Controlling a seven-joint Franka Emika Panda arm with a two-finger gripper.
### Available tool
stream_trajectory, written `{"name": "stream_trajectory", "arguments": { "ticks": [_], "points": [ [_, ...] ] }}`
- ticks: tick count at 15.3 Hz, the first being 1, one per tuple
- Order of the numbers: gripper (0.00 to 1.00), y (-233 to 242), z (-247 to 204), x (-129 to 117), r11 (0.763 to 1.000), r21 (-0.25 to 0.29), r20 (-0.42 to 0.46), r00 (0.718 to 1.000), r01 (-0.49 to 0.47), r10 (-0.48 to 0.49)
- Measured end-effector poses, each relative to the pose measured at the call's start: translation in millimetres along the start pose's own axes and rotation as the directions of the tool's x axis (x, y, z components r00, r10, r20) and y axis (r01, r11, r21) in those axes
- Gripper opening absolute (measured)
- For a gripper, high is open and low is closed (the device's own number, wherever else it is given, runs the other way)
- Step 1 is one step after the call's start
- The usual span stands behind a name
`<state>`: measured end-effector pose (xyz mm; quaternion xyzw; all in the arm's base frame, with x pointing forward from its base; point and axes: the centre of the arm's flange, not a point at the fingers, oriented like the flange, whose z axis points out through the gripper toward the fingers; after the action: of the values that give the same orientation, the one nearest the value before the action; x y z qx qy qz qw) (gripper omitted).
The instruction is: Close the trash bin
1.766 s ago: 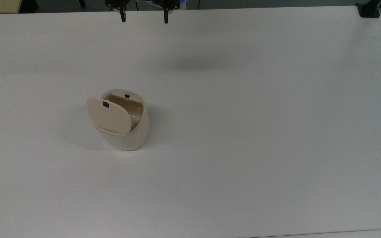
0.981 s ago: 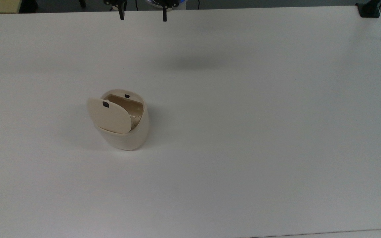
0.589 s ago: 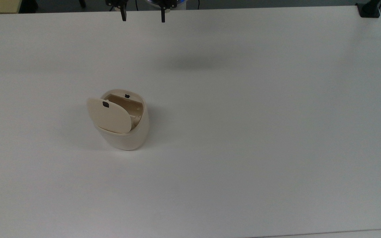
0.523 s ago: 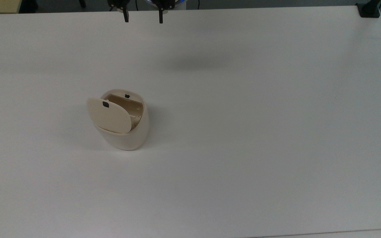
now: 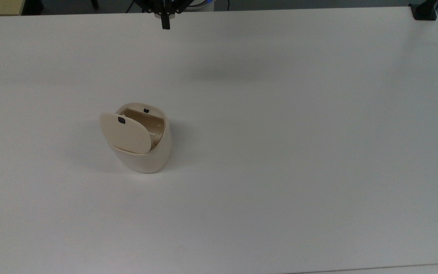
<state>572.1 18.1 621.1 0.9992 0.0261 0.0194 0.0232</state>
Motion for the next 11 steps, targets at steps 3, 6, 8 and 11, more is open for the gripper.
{"name": "stream_trajectory", "arguments": {
  "ticks": [3,6,8,11],
  "points": [
    [0.01,2.4,-0.8,4.0,1.0,-0.001,-0.027,1.0,-0.006,0.006],
    [0.01,17.3,2.3,18.1,0.998,-0.001,-0.103,0.992,-0.068,0.068],
    [0.01,34.1,14.4,39.4,0.988,0.009,-0.194,0.969,-0.155,0.154],
    [0.01,54.2,33.1,66.7,0.962,0.043,-0.314,0.911,-0.268,0.268]
  ]
}}
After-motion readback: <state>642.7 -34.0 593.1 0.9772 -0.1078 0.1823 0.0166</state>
